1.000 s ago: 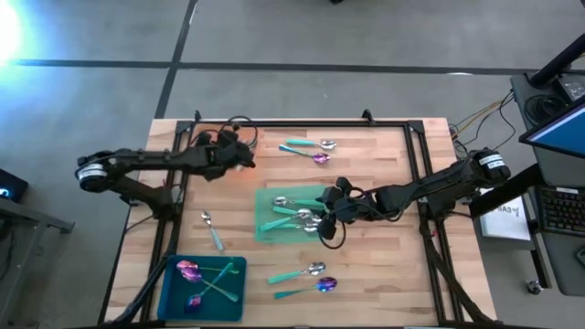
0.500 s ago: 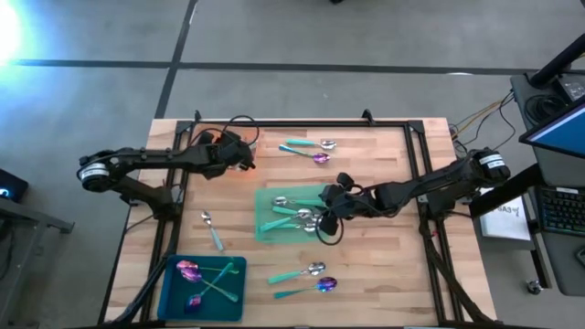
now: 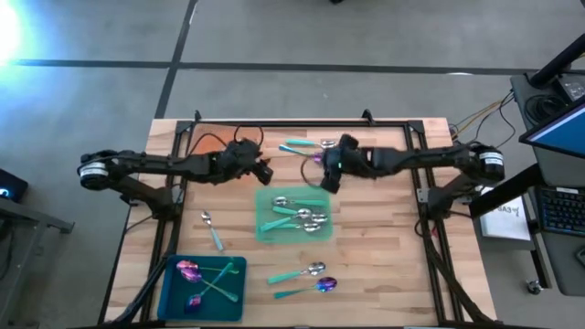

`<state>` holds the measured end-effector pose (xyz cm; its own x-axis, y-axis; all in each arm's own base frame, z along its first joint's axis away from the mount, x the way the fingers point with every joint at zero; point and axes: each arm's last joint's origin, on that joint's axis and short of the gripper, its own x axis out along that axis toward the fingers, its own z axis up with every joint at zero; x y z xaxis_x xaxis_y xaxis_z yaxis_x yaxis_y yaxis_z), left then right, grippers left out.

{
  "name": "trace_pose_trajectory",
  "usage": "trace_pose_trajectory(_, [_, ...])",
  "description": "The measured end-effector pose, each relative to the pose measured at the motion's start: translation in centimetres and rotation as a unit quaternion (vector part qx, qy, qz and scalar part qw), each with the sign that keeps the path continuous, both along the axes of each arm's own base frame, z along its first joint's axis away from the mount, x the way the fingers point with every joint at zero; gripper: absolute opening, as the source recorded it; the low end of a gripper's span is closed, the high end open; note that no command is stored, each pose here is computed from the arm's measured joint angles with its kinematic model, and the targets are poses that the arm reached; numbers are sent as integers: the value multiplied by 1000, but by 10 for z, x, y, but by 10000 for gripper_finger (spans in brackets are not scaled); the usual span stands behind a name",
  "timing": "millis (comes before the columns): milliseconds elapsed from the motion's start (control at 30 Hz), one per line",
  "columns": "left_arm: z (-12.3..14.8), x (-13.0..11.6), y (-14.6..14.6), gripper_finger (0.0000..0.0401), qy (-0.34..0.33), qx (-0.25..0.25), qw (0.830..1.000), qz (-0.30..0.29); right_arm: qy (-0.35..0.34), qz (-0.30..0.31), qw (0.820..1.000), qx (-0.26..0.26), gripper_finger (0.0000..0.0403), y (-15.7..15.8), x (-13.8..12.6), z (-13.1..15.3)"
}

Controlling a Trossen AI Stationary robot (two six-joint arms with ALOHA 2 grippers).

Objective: Sort silverware by color (type)
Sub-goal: Put the green spoon into the green bin

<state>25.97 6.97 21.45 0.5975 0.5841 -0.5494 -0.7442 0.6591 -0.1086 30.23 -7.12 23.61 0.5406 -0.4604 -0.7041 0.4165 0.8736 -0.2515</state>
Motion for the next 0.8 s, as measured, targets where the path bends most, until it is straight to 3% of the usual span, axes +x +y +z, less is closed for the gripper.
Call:
trace_pose_trajectory(333, [23, 21, -48, 157, -136, 13, 987, -88, -7, 77, 996, 46, 176, -63, -10, -8])
trace_pose_trajectory(567, [33, 24, -73, 157, -174, 48, 978, -102, 17, 76, 996, 32, 176, -90, -3, -38])
trace_pose_trajectory(800, [35, 24, -79, 157, -177, 57, 976, -111, 38, 46, 997, 38, 176, -124, 11, -58])
